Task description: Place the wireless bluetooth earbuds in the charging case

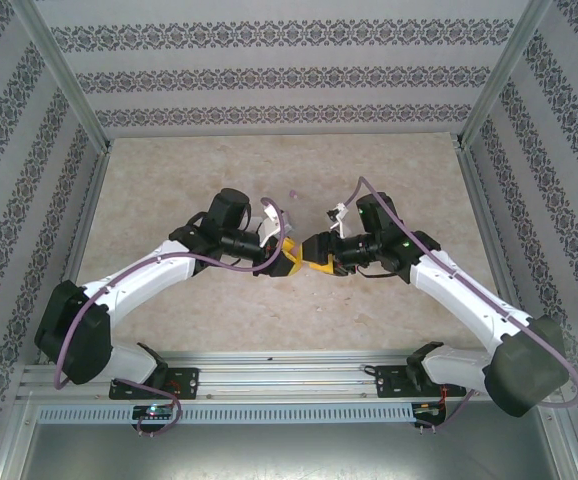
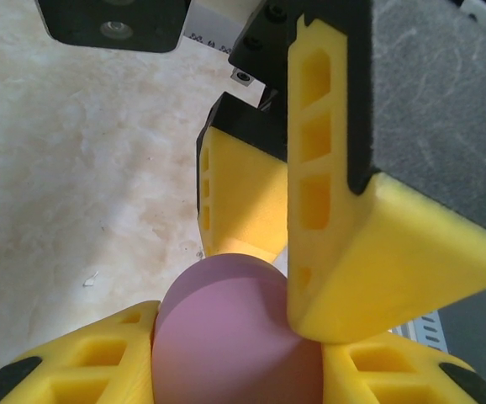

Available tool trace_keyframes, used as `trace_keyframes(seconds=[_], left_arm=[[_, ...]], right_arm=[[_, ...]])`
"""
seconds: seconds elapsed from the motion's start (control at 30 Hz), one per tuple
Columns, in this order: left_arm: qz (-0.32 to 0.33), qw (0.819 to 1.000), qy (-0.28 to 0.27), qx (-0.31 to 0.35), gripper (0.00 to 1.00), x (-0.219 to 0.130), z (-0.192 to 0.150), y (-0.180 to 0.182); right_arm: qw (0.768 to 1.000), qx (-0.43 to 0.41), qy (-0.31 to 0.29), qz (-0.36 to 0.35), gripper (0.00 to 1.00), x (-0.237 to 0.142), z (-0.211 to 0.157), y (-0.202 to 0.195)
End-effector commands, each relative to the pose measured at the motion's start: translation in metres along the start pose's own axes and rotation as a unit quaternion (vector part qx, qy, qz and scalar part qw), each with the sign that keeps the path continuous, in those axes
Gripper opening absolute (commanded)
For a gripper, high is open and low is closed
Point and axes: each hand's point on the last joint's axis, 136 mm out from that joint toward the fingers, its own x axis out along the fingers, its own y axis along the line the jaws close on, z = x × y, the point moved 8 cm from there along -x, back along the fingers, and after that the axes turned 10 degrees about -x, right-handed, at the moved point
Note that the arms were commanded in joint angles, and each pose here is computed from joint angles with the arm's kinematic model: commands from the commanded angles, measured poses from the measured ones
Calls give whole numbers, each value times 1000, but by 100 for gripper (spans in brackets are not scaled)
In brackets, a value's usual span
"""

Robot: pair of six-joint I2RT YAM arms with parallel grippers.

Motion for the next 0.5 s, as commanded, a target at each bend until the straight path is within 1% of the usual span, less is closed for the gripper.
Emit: trace_keyframes(seconds=[0.0, 0.17, 0.33, 0.47], left_arm=[[-30, 999, 1, 39, 12, 4, 12, -13], [-25, 999, 4, 44, 12, 4, 13, -13], [-24, 999, -1, 45, 12, 4, 14, -13], [-26, 999, -6, 45, 13, 5, 17, -12]], right_arm=[[1000, -13, 5, 11, 61, 4, 7, 10], [1000, -5, 6, 3, 61, 6, 10, 10], [999, 20, -11, -22, 61, 2, 13, 6], [1000, 15, -8, -23, 60, 2, 10, 9]])
